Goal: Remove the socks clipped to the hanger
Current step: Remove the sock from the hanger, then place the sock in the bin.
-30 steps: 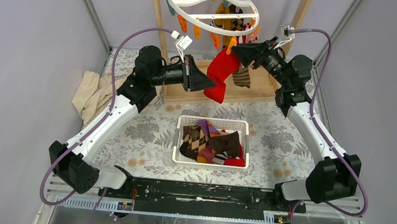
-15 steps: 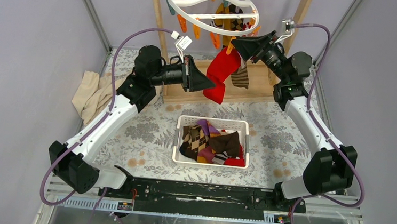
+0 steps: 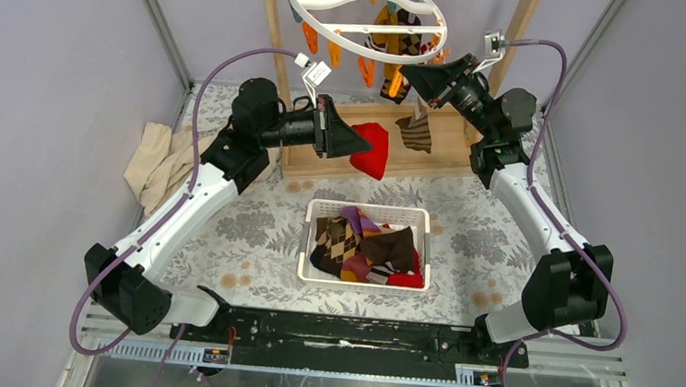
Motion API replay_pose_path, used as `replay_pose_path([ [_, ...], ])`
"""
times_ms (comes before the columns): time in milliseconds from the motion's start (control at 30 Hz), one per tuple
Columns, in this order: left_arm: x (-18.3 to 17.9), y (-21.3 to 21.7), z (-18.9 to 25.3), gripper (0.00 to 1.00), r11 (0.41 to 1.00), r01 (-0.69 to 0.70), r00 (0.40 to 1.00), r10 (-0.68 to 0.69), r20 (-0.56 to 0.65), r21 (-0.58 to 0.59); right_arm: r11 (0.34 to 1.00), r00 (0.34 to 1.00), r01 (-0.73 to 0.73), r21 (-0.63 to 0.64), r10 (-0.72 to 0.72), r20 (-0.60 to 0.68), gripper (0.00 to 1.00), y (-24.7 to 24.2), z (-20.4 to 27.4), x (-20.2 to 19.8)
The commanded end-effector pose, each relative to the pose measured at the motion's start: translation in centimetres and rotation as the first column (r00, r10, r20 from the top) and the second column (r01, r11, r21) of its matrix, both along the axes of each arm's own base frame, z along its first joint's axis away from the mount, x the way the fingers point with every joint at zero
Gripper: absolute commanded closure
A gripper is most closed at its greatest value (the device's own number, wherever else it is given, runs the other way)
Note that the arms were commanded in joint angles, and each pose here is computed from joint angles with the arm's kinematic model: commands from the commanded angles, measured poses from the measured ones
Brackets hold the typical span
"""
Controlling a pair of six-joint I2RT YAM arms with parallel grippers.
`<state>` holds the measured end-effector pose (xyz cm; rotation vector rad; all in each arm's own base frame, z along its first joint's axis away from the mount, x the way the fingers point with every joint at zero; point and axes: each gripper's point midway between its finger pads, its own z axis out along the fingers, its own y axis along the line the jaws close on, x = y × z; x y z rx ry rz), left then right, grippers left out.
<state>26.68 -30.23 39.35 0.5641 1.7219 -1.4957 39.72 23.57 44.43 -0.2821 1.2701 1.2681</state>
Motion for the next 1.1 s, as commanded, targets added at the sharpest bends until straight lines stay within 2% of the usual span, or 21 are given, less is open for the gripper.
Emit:
replay_pose_path([
  [0, -0.8, 0.5, 1.4, 0.81, 1.000, 0.014, 1.000, -0.014, 0.022, -0.020, 0.999, 0.993, -0.026, 0.020, 0.023, 0.113, 0.91, -0.2, 3.4, -1.5],
  [33, -0.9, 0.5, 1.2, 0.81, 1.000, 0.016, 1.000, -0.015, 0.014, -0.018, 0.999, 0.994, -0.028, 0.019, 0.026, 0.106, 0.87, -0.2, 3.3, -1.5],
  [133, -1.2, 0.6, 0.7, 0.81, 1.000, 0.020, 1.000, -0.020, -0.004, -0.021, 0.999, 0.996, -0.033, 0.007, 0.032, 0.089, 0.51, -0.1, 2.9, -1.7],
  [167, -1.3, 0.6, 0.3, 0.81, 1.000, 0.023, 1.000, -0.024, -0.019, -0.019, 1.000, 0.997, -0.028, -0.003, 0.028, 0.078, 0.45, -0.2, 2.7, -1.8],
  [233, -1.7, 0.8, -0.3, 0.81, 0.999, 0.028, 0.999, -0.029, -0.035, -0.020, 1.000, 0.999, -0.010, -0.029, 0.011, 0.053, 0.40, -0.4, 1.8, -1.9],
  [467, -3.2, 0.9, -3.9, 0.79, 1.000, 0.024, 0.994, -0.025, -0.103, -0.007, 0.986, 0.994, 0.098, -0.136, -0.104, -0.032, 0.36, -2.3, -1.3, -2.2],
  [833, -5.6, -1.9, -10.6, 0.75, 0.996, 0.035, 0.982, -0.018, -0.188, 0.087, 0.944, 0.938, 0.267, -0.196, -0.301, -0.174, 0.36, -8.1, -5.3, -0.9],
  [1000, -6.1, -3.7, -14.2, 0.67, 0.986, 0.068, 0.973, -0.033, -0.229, 0.149, 0.925, 0.902, 0.317, -0.211, -0.363, -0.234, 0.36, -10.3, -7.2, 0.0],
  [1067, -6.0, -4.0, -16.0, 0.58, 0.980, 0.065, 0.969, -0.017, -0.246, 0.189, 0.917, 0.886, 0.336, -0.217, -0.385, -0.258, 0.36, -11.1, -8.0, 0.5],
])
